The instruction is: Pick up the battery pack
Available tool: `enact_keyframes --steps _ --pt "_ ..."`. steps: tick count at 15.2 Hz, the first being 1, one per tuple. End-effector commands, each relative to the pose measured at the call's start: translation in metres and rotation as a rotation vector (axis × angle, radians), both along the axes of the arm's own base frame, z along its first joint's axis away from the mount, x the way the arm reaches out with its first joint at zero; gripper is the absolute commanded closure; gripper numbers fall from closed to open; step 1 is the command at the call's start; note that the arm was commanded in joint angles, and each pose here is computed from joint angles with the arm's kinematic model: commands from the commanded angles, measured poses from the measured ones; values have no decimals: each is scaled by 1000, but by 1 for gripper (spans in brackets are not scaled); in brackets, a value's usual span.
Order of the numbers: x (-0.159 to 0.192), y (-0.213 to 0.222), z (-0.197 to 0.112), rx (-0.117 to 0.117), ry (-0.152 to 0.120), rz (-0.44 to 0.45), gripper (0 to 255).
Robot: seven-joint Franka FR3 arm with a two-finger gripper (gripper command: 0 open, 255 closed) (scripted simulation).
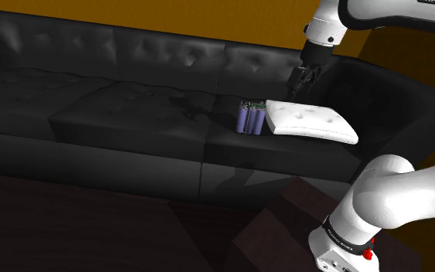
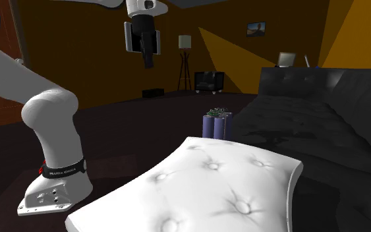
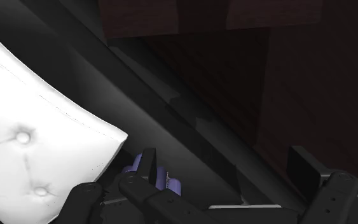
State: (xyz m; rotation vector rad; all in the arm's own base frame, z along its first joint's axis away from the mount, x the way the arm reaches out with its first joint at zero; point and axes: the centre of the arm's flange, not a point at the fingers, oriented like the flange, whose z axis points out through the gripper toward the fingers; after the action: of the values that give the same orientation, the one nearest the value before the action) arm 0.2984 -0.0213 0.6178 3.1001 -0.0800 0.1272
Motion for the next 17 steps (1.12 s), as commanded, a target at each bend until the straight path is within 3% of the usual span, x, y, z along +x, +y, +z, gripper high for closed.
enact_keyframes --steps 1,17 --pt "0 0 0 0 0 0 0" --pt "173 -112 -108 -12 205 101 0"
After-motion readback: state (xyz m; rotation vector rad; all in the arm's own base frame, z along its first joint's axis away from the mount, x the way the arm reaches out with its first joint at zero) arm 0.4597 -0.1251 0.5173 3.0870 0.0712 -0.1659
